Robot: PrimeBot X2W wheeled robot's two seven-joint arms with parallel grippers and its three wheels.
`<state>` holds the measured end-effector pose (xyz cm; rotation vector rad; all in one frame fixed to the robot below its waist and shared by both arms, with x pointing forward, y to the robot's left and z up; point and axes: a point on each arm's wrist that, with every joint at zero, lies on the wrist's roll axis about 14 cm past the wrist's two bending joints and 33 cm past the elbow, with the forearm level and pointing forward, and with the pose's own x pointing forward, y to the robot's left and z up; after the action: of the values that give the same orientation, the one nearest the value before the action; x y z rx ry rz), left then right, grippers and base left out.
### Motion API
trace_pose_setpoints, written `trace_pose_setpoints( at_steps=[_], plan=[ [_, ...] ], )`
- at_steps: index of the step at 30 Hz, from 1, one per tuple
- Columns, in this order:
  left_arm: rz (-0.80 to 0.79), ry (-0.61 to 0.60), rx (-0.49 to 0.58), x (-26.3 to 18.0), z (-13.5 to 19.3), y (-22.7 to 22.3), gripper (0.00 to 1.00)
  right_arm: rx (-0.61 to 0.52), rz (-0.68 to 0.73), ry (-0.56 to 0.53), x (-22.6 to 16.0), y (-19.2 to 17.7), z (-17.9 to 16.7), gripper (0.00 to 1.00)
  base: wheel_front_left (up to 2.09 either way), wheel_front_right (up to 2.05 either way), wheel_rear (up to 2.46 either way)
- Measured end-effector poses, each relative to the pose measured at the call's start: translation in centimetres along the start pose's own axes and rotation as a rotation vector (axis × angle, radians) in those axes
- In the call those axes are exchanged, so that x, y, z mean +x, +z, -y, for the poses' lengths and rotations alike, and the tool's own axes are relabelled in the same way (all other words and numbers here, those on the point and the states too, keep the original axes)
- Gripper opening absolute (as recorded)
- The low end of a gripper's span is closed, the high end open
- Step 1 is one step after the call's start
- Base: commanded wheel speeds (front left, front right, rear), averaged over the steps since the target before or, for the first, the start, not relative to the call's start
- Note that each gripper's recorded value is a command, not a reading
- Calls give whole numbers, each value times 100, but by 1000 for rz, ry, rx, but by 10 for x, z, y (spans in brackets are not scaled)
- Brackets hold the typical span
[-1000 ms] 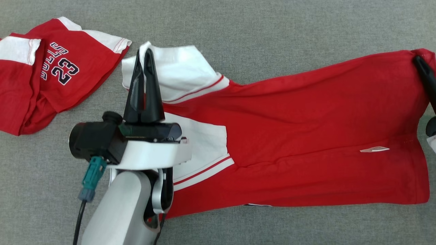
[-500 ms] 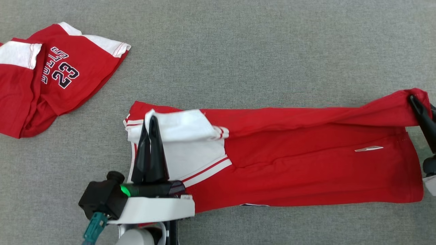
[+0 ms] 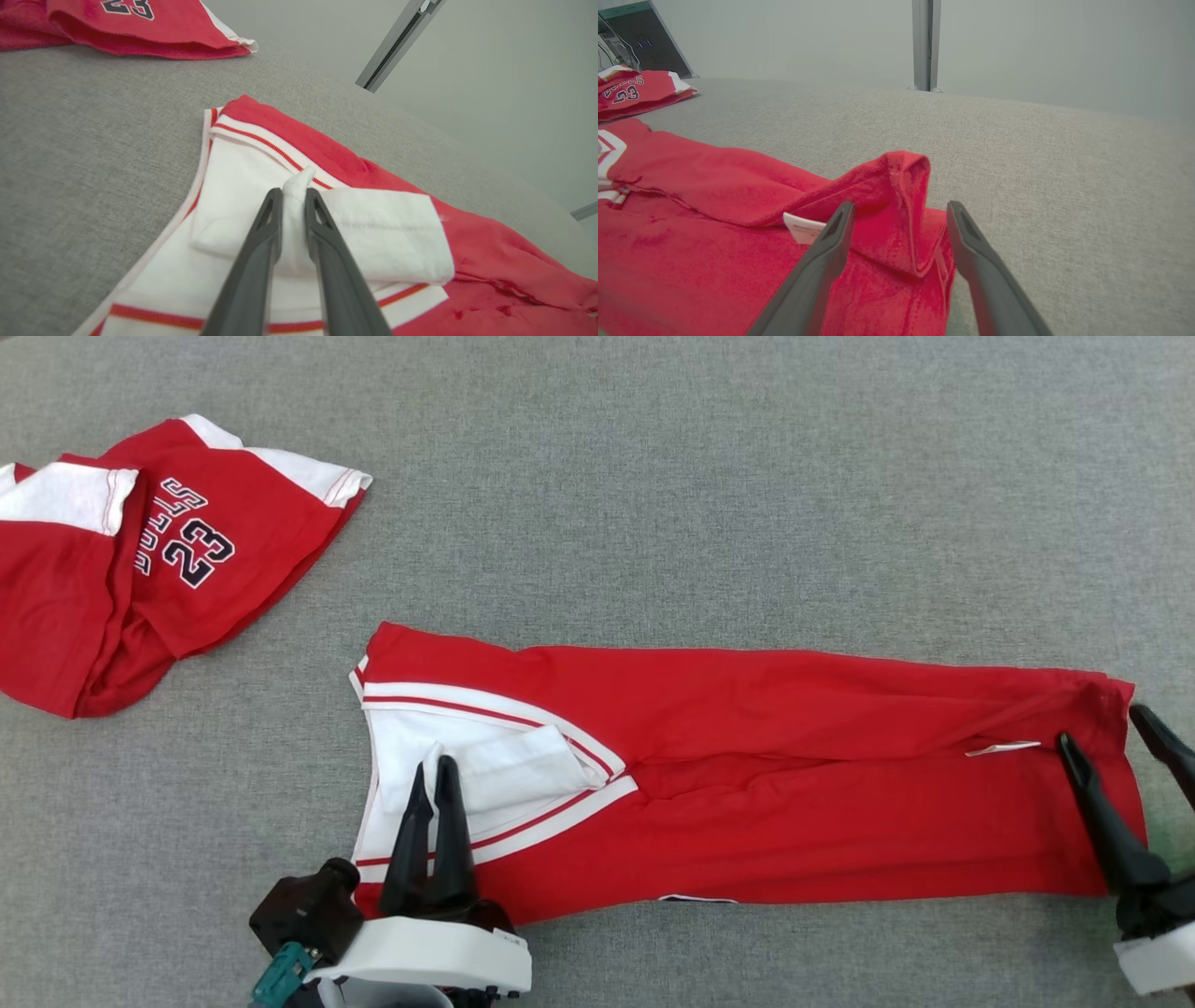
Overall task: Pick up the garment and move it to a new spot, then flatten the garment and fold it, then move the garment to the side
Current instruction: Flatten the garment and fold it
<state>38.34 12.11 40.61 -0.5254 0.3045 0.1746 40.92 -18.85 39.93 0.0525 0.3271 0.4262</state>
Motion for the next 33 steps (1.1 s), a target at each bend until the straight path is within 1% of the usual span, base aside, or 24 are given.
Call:
trace_pose_setpoints(
  at_steps=[1, 3, 5, 7, 10, 14, 17, 18, 19, 25, 33],
  plan=[
    [-5, 4, 7, -1, -2, -2, 100, 9, -4, -4, -4, -2, -1, 100, 0, 0, 0],
    [-5, 11, 21, -2, -4, -2, 100, 32, 3, -4, -9, -2, -7, 100, 0, 0, 0],
    [10, 11, 64, -4, -5, 0, 100, 44, 6, 0, -14, -1, -11, 100, 0, 0, 0],
    [61, 6, 123, -3, -4, 12, 100, 60, 29, 1, -18, 5, -16, 100, 0, 0, 0],
    [151, -19, 191, -4, 5, 35, 100, 72, 99, 6, -20, 26, -22, 100, 0, 0, 0],
    [273, -59, 256, -8, 21, 67, 100, 61, 194, -21, -24, 54, -18, 100, 0, 0, 0],
    [342, -84, 297, -13, 31, 84, 100, 38, 254, -45, -29, 72, -14, 100, 0, 0, 0],
    [374, -96, 318, -16, 35, 91, 100, 14, 297, -61, -32, 86, -11, 100, 0, 0, 0],
    [384, -106, 330, -18, 37, 93, 100, 5, 318, -70, -34, 92, -10, 100, 0, 0, 0],
    [387, -156, 387, -26, 44, 89, 100, -14, 358, -101, -45, 102, -10, 100, 0, 0, 0],
    [314, -172, 426, -37, 34, 66, 100, 13, 321, -129, -63, 82, -18, 100, 0, 0, 0]
  ],
)
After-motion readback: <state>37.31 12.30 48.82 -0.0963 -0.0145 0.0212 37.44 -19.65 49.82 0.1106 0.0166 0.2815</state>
